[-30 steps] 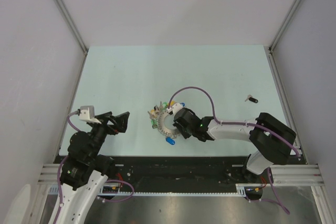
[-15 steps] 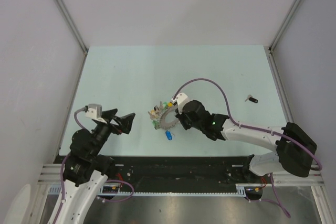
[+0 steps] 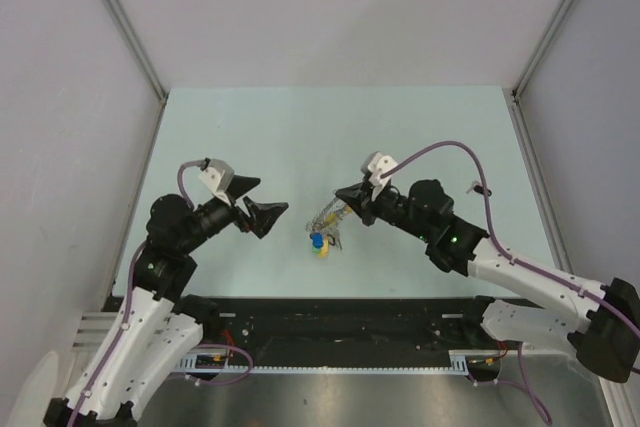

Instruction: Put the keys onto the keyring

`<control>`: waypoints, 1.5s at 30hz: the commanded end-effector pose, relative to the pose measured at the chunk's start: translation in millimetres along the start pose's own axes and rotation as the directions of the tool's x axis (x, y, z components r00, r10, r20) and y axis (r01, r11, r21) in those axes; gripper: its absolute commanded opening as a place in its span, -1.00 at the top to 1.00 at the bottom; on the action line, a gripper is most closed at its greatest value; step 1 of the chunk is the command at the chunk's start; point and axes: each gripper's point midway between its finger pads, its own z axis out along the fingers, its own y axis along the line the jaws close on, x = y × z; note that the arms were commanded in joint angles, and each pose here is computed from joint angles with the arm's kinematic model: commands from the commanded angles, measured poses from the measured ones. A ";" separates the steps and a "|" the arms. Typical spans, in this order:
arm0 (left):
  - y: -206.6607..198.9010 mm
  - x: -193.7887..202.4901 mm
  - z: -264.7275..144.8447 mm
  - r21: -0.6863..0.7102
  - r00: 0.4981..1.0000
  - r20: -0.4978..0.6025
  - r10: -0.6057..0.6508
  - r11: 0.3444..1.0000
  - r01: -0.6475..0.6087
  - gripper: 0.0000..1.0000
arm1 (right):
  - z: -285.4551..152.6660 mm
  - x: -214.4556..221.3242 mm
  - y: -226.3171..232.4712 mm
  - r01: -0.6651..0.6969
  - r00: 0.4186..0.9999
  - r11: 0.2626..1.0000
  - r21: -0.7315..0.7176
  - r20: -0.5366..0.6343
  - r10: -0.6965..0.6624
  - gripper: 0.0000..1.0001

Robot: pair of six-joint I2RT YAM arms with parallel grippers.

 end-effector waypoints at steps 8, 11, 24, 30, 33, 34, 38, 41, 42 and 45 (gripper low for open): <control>-73.3 -51.5 33.0 0.417 0.958 0.172 0.231 0.863 -0.283 -0.91 | -45.6 -91.4 7.0 0.083 0.939 0.958 -0.275 0.343 0.017 1.00; -85.7 -46.5 45.3 0.467 0.945 0.171 0.278 0.822 -0.326 -0.89 | -48.1 -87.3 13.8 0.108 0.941 0.932 -0.345 0.337 0.016 1.00; -97.9 -11.7 57.0 0.579 0.955 0.124 0.269 0.762 -0.290 -0.31 | -40.3 -53.3 30.3 0.116 0.969 0.856 -0.503 0.247 0.014 1.00; -105.5 8.9 56.6 0.633 0.966 0.059 0.251 0.739 -0.231 0.03 | -35.6 -46.0 32.1 0.100 0.974 0.846 -0.524 0.225 0.025 1.00; -111.0 12.8 54.0 0.653 0.966 0.055 0.254 0.723 -0.227 0.14 | -34.4 -45.3 33.1 0.097 0.974 0.843 -0.528 0.225 0.029 1.00; -111.7 13.9 53.7 0.655 0.965 0.055 0.256 0.720 -0.229 0.18 | -33.6 -45.4 32.4 0.098 0.974 0.843 -0.528 0.226 0.029 1.00; -116.6 22.6 52.7 0.675 0.966 0.029 0.258 0.707 -0.210 0.28 | -32.4 -44.2 34.1 0.094 0.974 0.841 -0.533 0.223 0.032 1.00; -118.0 26.0 54.0 0.677 0.962 0.022 0.272 0.704 -0.215 0.31 | -32.5 -45.1 34.9 0.095 0.974 0.841 -0.533 0.225 0.033 1.00; -118.1 27.1 54.7 0.677 0.962 0.018 0.274 0.705 -0.213 0.32 | -32.7 -44.8 35.6 0.094 0.974 0.839 -0.536 0.223 0.033 1.00; -118.6 28.5 56.2 0.674 0.962 0.013 0.274 0.708 -0.211 0.39 | -34.0 -46.0 37.1 0.098 0.973 0.838 -0.537 0.227 0.031 1.00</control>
